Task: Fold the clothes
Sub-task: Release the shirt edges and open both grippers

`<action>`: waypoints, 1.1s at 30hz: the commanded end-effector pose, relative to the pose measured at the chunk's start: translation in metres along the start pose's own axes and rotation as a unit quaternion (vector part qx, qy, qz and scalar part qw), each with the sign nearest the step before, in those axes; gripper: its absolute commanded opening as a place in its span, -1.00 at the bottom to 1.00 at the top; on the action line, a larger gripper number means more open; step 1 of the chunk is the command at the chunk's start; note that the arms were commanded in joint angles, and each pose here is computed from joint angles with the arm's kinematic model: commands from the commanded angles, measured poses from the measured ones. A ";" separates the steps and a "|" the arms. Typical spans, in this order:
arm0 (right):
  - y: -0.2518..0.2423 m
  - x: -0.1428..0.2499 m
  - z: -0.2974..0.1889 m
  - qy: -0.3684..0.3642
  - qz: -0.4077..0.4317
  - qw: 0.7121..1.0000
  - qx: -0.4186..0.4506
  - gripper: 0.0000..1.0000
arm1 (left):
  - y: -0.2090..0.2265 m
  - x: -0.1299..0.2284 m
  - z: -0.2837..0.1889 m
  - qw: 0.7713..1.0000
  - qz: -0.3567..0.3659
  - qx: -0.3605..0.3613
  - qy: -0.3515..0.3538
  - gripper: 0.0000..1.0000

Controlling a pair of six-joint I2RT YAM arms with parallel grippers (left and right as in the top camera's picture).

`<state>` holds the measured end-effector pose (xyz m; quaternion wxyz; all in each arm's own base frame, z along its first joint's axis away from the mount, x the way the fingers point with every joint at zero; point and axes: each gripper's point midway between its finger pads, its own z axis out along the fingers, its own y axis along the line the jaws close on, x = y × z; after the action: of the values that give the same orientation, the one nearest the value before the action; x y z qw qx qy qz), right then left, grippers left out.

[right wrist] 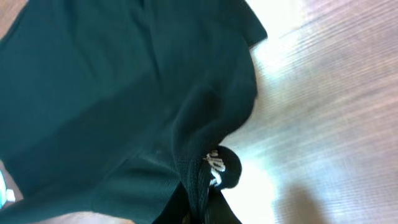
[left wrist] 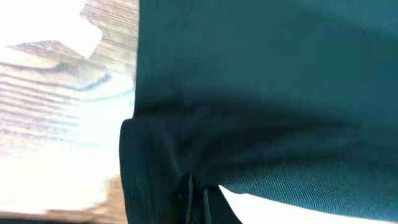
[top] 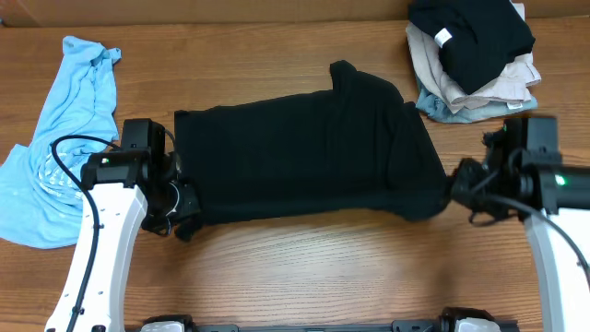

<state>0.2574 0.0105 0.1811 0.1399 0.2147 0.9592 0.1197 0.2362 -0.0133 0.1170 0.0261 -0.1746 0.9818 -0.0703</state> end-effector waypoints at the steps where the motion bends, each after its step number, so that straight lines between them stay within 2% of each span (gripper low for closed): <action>1: 0.001 -0.014 0.015 0.003 0.002 1.000 0.000 -0.92 | 0.012 -0.006 0.006 0.999 -0.039 -0.026 -0.023 -0.92; 8: 0.006 -0.037 0.055 0.018 0.004 1.000 -0.006 -0.92 | 0.008 -0.030 0.029 0.998 -0.035 -0.016 -0.058 -0.92; 20: 0.035 -0.062 0.122 0.023 -0.052 0.998 -0.038 -0.92 | 0.002 -0.071 0.076 0.995 -0.030 -0.002 -0.095 -0.91; 30: 0.025 -0.071 0.169 0.034 -0.040 0.998 -0.017 -0.92 | -0.004 -0.103 0.104 0.992 -0.027 0.008 -0.125 -0.92; 33: 0.027 -0.077 0.170 0.023 -0.042 0.999 -0.022 -0.89 | -0.002 -0.107 0.105 0.991 -0.028 0.002 -0.133 -0.78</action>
<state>0.3839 0.0306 0.0445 0.1161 0.1679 0.9685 0.1428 0.3463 0.0005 0.0217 0.1549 -0.1946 0.9664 -0.0643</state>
